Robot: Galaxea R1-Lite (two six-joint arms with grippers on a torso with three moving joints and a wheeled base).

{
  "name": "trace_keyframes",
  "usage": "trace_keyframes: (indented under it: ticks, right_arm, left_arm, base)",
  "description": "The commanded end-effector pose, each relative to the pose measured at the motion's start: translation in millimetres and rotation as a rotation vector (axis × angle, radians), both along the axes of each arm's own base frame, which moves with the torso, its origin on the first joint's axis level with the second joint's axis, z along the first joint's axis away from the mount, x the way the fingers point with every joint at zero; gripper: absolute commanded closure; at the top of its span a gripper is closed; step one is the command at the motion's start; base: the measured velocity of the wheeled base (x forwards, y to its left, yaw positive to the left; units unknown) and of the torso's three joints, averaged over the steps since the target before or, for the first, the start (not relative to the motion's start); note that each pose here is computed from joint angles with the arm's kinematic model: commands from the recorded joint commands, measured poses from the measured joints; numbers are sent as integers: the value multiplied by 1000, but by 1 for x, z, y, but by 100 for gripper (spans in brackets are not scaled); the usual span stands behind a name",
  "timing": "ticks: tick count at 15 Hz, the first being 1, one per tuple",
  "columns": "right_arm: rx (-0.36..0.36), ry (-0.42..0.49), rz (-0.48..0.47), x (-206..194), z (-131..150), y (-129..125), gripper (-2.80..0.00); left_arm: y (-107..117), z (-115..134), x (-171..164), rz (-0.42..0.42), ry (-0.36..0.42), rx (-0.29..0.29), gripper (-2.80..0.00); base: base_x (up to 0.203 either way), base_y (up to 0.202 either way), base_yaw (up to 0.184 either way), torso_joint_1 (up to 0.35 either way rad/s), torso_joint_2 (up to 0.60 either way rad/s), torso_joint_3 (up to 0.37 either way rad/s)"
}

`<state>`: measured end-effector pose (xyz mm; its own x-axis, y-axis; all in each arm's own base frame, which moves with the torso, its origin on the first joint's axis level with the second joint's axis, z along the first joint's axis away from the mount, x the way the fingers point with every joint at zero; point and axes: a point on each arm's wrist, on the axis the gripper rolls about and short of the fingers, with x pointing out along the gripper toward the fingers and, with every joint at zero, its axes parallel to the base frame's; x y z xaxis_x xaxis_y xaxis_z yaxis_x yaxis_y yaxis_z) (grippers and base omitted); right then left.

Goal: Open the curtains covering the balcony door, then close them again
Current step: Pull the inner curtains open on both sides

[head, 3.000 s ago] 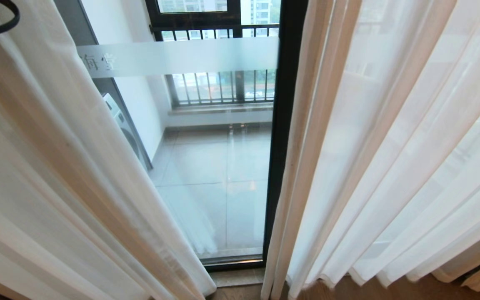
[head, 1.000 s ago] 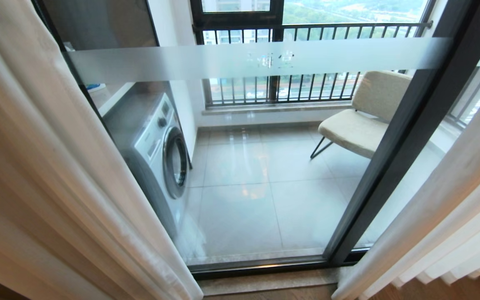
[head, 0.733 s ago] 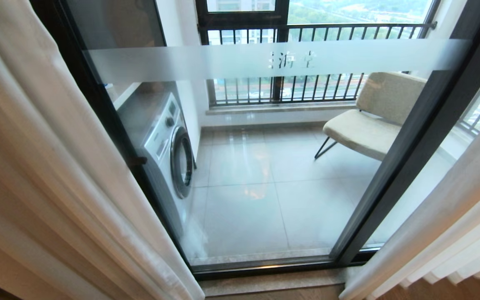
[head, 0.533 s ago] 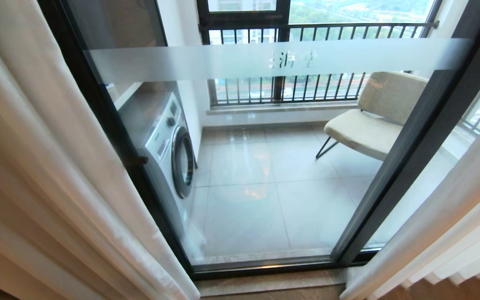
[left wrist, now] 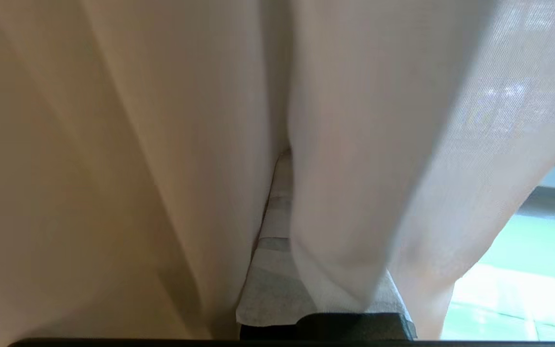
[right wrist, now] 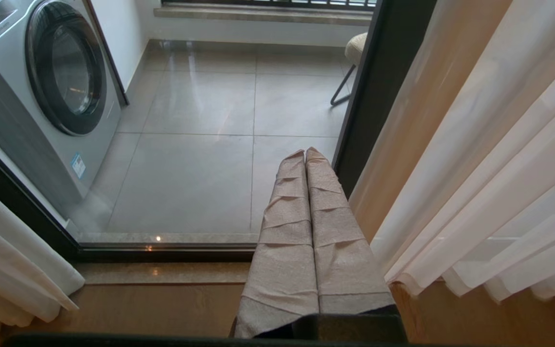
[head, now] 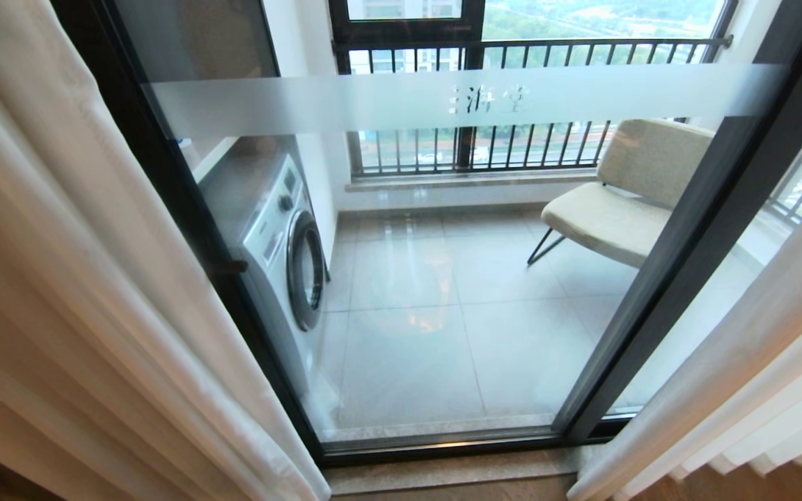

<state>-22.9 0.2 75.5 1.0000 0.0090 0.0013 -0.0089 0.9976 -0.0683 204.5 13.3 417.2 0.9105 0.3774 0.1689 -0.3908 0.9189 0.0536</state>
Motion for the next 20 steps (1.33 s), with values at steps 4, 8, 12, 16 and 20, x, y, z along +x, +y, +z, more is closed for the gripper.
trace_keyframes:
  ticks: [4,8,12,16,20]
  right_arm:
    - [-1,1,0,0,0,0,0]
    - [-1,1,2,0,0,0,0]
    - [-1,1,0,0,0,0,0]
    - [-1,1,2,0,0,0,0]
    - [-1,1,0,0,0,0,0]
  left_arm:
    - [2,2,-3,6,-31,-52,0]
    - [15,6,-14,73,-49,-49,0]
    - [32,5,-20,159,-32,-55,0]
    - [48,2,-22,238,-28,-80,0]
    - [58,-4,-21,243,7,-108,0]
  base:
    - [0,0,0,0,0,0]
    - [0,0,0,0,0,0]
    - [0,0,0,0,0,0]
    - [0,0,0,0,0,0]
    - [0,0,0,0,0,0]
